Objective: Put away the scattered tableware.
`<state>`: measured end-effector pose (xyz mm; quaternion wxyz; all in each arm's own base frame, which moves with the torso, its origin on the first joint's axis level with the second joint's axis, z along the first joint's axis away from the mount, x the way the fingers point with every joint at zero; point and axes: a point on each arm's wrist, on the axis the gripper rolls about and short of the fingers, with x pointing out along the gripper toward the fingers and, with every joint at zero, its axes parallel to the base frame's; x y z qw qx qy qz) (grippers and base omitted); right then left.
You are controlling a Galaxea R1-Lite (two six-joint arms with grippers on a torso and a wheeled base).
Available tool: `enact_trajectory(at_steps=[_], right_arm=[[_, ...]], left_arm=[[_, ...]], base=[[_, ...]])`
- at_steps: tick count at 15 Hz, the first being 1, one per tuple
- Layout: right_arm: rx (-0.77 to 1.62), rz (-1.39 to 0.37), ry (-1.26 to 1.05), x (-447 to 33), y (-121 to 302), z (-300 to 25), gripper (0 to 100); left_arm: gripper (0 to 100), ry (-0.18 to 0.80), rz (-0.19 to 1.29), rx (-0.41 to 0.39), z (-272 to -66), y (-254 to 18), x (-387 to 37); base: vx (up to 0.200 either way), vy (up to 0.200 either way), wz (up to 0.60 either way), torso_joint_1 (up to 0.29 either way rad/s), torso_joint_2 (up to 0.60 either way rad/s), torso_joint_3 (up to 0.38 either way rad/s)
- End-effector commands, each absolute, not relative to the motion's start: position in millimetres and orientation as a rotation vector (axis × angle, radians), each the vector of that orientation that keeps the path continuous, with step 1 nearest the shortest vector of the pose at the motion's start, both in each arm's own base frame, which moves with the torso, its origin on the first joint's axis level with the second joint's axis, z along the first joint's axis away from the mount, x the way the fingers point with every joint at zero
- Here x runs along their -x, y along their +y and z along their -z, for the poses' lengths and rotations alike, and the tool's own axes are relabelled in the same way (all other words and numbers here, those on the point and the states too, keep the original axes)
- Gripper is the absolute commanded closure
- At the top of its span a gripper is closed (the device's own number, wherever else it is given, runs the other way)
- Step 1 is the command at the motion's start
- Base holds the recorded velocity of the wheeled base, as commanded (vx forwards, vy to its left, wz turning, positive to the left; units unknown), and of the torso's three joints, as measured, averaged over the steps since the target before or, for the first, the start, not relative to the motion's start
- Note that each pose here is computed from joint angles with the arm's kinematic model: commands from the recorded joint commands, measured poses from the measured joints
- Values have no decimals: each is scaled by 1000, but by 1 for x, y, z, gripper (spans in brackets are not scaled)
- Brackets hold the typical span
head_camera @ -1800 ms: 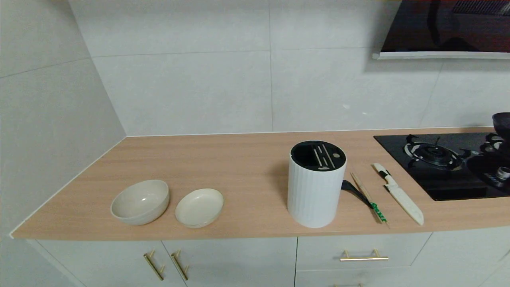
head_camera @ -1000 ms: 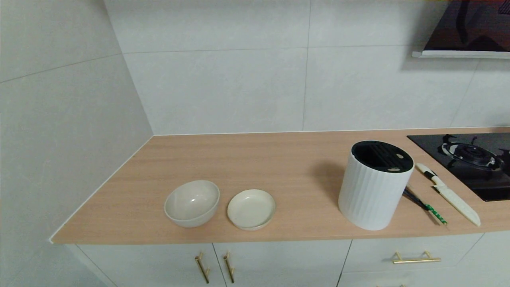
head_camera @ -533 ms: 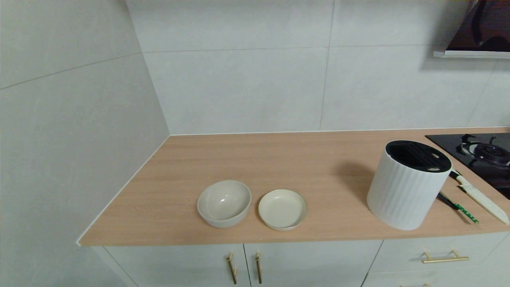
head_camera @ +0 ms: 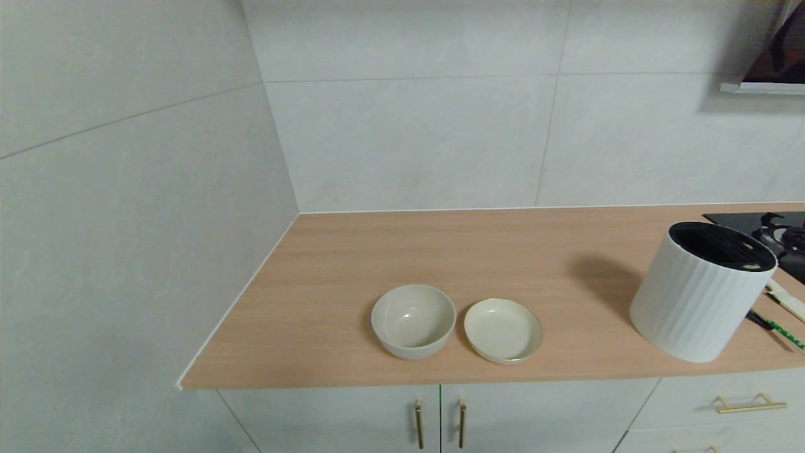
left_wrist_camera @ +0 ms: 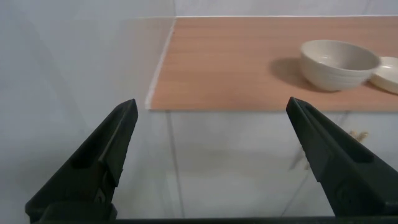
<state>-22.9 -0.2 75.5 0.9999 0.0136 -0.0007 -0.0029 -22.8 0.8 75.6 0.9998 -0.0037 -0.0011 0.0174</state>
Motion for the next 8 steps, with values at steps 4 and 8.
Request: enact_trajectory(at_steps=[4, 8], right_arm=[[-28, 6, 0, 23, 0, -75, 0], [-28, 6, 0, 23, 0, -75, 0]], left_arm=[[0, -2, -35, 8, -76, 1, 23], [0, -2, -35, 8, -76, 1, 23]], base=[[0, 0, 0, 0, 0, 0], [0, 0, 0, 0, 0, 0]])
